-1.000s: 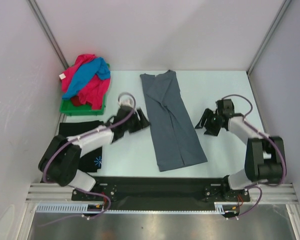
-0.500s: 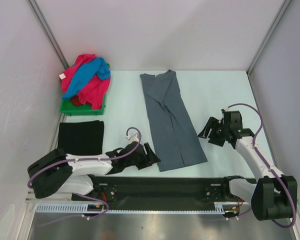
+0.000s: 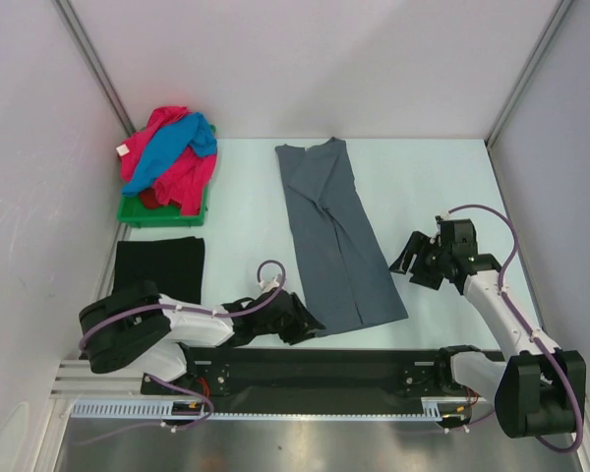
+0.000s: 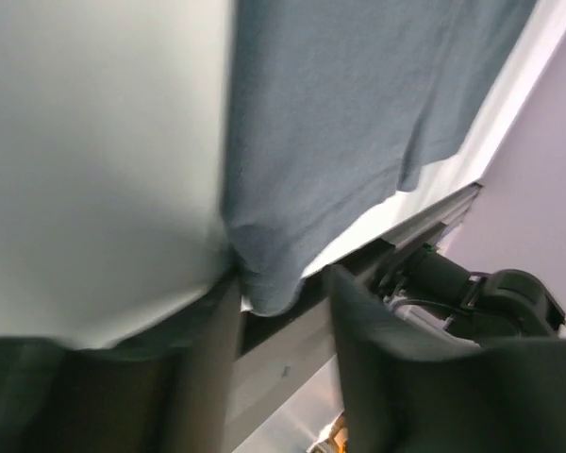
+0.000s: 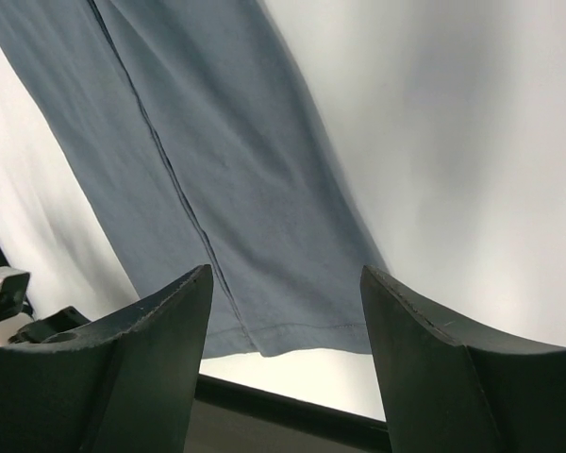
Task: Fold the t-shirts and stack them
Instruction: Fold the tshirt
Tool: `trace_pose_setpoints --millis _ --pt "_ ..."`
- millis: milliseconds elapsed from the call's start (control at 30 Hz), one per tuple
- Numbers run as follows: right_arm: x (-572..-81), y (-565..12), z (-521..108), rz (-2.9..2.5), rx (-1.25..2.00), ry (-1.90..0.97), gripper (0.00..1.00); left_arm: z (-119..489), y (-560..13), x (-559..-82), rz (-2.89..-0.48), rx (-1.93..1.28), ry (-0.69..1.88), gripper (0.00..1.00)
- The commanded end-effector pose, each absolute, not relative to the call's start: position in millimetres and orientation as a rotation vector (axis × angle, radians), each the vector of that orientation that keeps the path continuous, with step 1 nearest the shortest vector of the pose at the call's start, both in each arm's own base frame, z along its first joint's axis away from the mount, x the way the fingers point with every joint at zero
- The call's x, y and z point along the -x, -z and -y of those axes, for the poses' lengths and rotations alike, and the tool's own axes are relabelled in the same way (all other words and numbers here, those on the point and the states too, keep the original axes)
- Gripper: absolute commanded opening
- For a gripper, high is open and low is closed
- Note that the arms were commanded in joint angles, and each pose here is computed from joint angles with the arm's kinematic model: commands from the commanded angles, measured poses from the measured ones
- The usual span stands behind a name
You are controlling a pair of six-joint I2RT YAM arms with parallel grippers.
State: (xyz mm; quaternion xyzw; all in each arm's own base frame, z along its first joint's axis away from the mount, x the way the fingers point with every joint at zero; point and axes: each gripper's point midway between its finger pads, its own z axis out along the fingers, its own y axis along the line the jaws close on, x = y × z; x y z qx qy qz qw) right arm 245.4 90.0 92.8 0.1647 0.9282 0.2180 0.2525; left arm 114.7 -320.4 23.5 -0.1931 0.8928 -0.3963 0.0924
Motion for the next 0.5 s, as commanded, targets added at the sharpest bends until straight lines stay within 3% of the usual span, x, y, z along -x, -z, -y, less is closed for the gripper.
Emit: trace_pose_setpoints --millis 0,133,467 --pt "-247 -99 -93 -2.504 -0.441 -0.607 0.7 297 13 -99 -2.764 0.605 0.995 0.39" --pt "-240 -94 -101 -2.531 -0.44 -0.607 0.69 282 18 -104 -2.721 0.626 0.985 0.0" --pt "-196 -68 -156 -2.663 -0.272 -0.646 0.7 205 -2 -121 -2.566 0.524 0.71 0.0"
